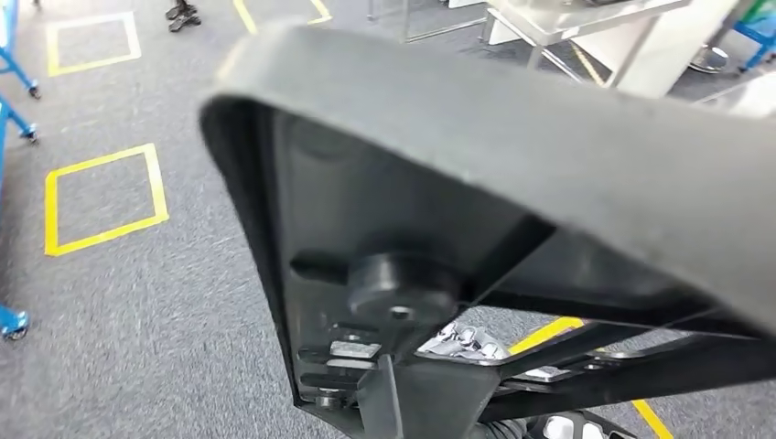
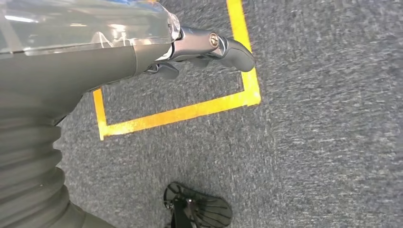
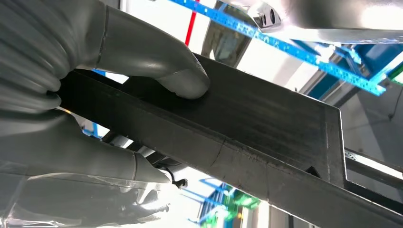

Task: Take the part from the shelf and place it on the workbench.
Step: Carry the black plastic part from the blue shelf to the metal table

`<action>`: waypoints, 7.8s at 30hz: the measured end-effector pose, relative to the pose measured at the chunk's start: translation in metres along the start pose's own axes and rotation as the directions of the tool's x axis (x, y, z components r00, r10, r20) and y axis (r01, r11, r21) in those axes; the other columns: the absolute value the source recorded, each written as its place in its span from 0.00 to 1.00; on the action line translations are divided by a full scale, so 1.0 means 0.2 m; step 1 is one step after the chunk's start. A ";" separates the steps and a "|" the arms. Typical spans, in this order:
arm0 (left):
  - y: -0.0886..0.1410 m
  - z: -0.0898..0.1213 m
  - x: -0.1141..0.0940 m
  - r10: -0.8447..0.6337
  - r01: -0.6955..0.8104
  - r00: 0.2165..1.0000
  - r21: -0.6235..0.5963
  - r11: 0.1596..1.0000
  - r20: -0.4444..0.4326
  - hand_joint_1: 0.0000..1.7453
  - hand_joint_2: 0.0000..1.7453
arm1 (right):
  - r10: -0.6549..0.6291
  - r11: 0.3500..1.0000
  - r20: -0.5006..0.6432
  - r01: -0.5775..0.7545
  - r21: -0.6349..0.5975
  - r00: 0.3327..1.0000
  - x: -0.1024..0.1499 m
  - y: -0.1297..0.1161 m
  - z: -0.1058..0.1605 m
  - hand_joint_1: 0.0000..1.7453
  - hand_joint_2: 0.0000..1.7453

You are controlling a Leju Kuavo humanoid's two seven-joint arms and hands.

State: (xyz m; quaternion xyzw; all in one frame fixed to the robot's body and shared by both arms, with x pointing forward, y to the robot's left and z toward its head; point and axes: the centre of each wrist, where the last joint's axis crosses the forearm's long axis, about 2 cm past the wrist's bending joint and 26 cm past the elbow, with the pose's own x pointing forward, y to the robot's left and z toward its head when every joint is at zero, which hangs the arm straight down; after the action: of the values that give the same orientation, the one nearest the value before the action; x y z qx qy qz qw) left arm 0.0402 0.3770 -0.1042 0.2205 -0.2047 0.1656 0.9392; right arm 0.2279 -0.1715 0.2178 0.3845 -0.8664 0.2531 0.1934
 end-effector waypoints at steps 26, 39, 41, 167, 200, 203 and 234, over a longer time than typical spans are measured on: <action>-0.11 0.04 -0.03 -0.003 0.004 1.000 -0.077 0.997 0.022 0.00 1.00 | -0.021 0.999 -0.010 0.022 0.040 1.000 0.02 0.02 0.02 1.00 1.00; -0.14 0.05 -0.02 -0.003 0.006 1.000 -0.092 0.996 0.029 0.00 1.00 | -0.010 0.997 0.022 0.008 0.077 1.000 0.05 0.05 -0.03 1.00 1.00; -0.13 0.05 -0.02 -0.004 0.006 1.000 -0.090 0.996 0.025 0.00 1.00 | -0.015 0.997 0.018 0.014 0.075 1.000 0.05 0.06 -0.02 1.00 1.00; -0.15 0.08 -0.09 0.094 -0.093 0.996 -0.225 0.970 -0.009 0.00 1.00 | 0.030 0.999 -0.199 -0.022 0.043 0.980 -0.12 -0.02 0.19 1.00 1.00; -0.15 0.08 -0.10 0.115 -0.112 0.993 -0.224 0.968 -0.001 0.00 1.00 | 0.072 0.997 -0.227 -0.061 0.057 0.971 -0.13 -0.02 0.21 1.00 1.00; -0.16 0.08 -0.10 0.117 -0.114 0.993 -0.224 0.968 0.001 0.00 1.00 | 0.089 0.995 -0.231 -0.077 0.060 0.969 -0.13 -0.02 0.21 1.00 1.00; -0.17 0.09 -0.11 0.133 -0.130 0.991 -0.225 0.966 -0.003 0.00 1.00 | 0.085 0.996 -0.244 -0.078 0.037 0.966 -0.15 -0.04 0.21 1.00 1.00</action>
State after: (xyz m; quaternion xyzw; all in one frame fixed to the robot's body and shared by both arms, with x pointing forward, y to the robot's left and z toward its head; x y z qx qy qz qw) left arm 0.0295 0.3350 -0.1110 0.1001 -0.2421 0.2019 0.9437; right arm 0.2460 -0.1829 0.1715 0.3169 -0.8473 0.3183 0.2834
